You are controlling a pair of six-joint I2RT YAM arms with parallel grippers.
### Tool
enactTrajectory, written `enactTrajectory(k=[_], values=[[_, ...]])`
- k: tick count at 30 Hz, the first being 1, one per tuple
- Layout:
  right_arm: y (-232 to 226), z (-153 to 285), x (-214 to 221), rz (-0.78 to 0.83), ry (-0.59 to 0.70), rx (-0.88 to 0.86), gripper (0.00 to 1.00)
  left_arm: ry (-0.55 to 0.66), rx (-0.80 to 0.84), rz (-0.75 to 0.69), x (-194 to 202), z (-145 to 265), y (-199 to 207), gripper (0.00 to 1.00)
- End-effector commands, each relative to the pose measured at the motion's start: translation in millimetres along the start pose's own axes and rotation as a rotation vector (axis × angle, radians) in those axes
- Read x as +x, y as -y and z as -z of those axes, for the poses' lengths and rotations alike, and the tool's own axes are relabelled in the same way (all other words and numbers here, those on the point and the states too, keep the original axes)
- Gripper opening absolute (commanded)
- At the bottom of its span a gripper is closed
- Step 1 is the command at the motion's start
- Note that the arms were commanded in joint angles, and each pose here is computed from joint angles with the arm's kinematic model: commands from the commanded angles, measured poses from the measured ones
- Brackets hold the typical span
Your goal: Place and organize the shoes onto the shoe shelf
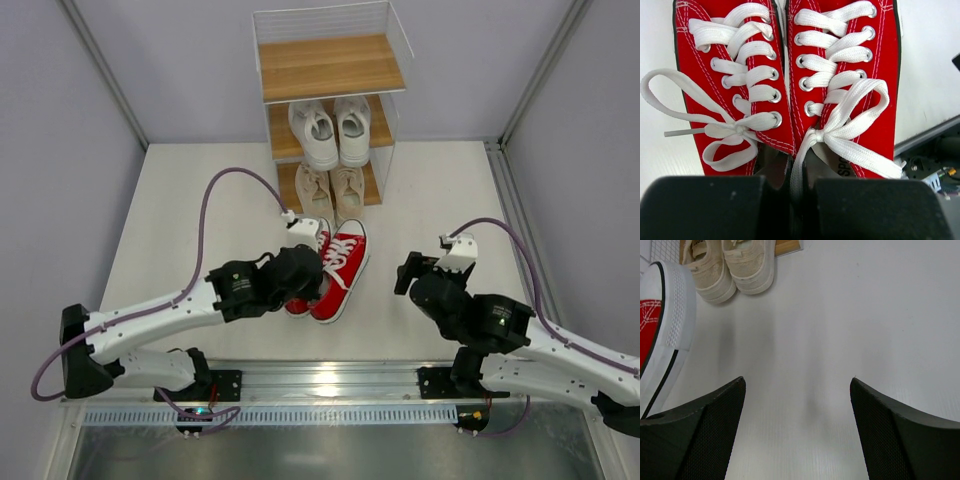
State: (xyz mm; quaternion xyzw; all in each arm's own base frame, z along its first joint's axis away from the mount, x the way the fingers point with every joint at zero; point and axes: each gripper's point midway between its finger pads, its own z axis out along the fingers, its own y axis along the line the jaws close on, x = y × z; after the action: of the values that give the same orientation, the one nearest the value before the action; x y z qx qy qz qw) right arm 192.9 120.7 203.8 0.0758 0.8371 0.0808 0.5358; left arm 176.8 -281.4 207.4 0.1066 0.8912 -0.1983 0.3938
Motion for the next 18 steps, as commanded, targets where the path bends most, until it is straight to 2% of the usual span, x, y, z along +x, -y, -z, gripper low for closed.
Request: enactTrajectory(k=[1, 4, 7, 13, 18], values=[[14.9, 3.7, -2.1, -0.052, 0.024, 0.042, 0.85, 0.169, -0.015, 0.021, -50.1, -5.2, 16.4, 0.0], [22.4, 7.6, -2.8, -0.062, 0.022, 0.049, 0.85, 0.112, -0.088, 0.029, -28.3, -35.1, 14.5, 0.0], [28.6, 10.3, -4.2, -0.068, 0.028, 0.053, 0.85, 0.053, -0.073, 0.088, 4.6, -62.7, 24.3, 0.0], [32.1, 12.4, -6.1, -0.058, 0.032, 0.054, 0.85, 0.069, -0.228, 0.223, 45.0, -111.1, 10.4, 0.0], [28.1, 11.9, -4.3, -0.029, 0.016, 0.044, 0.85, 0.079, -0.226, 0.269, 57.3, -140.5, 23.2, 0.0]])
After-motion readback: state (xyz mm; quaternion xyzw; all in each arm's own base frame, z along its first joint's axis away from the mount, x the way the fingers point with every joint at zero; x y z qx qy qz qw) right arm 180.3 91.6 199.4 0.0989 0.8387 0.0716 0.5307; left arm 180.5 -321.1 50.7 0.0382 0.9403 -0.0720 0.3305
